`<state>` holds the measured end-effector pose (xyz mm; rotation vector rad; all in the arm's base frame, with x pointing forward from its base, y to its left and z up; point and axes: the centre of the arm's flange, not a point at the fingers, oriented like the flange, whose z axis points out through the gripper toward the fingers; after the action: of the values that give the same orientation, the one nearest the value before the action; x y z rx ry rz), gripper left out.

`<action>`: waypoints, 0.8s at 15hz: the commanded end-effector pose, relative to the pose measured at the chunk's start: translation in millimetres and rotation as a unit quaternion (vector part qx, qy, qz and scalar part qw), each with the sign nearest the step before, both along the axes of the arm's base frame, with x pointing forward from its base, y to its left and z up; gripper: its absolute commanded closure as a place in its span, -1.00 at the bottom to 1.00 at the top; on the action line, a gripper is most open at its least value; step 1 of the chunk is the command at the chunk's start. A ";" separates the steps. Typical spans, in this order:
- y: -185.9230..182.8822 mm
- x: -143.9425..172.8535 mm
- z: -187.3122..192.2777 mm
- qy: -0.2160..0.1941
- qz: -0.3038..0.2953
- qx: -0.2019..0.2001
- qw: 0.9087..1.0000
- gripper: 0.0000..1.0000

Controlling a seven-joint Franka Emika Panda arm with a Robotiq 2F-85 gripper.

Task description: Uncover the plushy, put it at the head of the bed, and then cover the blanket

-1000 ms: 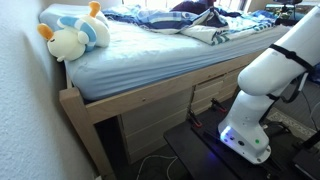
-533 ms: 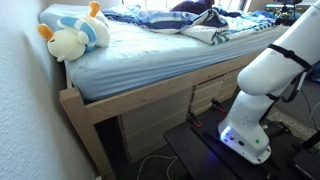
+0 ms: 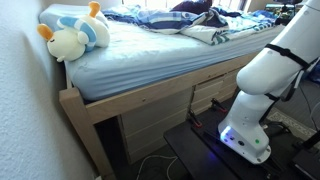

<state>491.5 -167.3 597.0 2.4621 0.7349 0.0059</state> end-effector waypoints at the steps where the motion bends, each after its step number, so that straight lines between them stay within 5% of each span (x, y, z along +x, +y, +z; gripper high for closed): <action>1: -22.1 16.0 -6.8 -0.017 0.015 -0.013 1.000 -1.00; 12: -46.4 38.8 -25.2 -0.022 0.057 -0.064 0.996 -1.00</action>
<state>526.7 -200.8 574.5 2.3263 0.8078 0.0775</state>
